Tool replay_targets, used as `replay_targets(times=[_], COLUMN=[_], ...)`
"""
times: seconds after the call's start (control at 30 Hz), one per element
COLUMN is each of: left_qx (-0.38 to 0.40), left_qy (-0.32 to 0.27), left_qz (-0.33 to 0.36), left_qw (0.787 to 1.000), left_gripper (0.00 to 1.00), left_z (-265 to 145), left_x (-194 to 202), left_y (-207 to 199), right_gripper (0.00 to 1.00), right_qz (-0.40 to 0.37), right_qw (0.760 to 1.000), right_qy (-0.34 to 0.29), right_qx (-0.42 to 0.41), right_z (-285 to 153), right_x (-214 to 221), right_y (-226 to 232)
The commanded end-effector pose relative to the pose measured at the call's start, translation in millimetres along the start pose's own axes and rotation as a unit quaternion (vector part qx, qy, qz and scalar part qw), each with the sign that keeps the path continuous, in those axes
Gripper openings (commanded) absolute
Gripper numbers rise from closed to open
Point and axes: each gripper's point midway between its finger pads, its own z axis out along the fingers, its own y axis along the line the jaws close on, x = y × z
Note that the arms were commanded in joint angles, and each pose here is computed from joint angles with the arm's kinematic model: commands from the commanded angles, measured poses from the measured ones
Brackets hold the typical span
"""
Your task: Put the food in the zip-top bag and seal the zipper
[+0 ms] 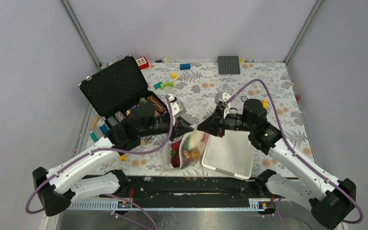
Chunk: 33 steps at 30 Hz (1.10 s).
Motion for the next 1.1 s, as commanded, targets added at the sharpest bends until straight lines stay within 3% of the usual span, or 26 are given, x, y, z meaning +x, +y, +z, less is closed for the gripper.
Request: replay_targets(times=[0.0, 0.2, 0.33, 0.87, 1.07], left_qx=[0.034, 0.08, 0.08, 0.072, 0.08], left_qy=[0.033, 0.029, 0.028, 0.02, 0.017], left_qz=[-0.015, 0.011, 0.014, 0.012, 0.012], left_qw=[0.999, 0.996, 0.996, 0.997, 0.997], left_gripper=[0.0, 0.0, 0.0, 0.0, 0.0], left_z=[-12, -11, -12, -12, -13], left_x=[20, 12, 11, 1, -1], left_y=[-14, -27, -27, -25, -28], right_gripper=[0.22, 0.43, 0.51, 0.51, 0.44], right_qz=[-0.122, -0.192, -0.202, -0.184, -0.176], right_qw=[0.988, 0.974, 0.971, 0.969, 0.97], right_qy=[-0.044, -0.017, 0.023, 0.017, 0.036], right_qx=[-0.08, -0.121, -0.123, -0.163, -0.162], right_z=[-7, -8, -6, 15, 26], right_x=[-22, -8, 9, 5, 10], right_y=[23, 27, 19, 28, 24])
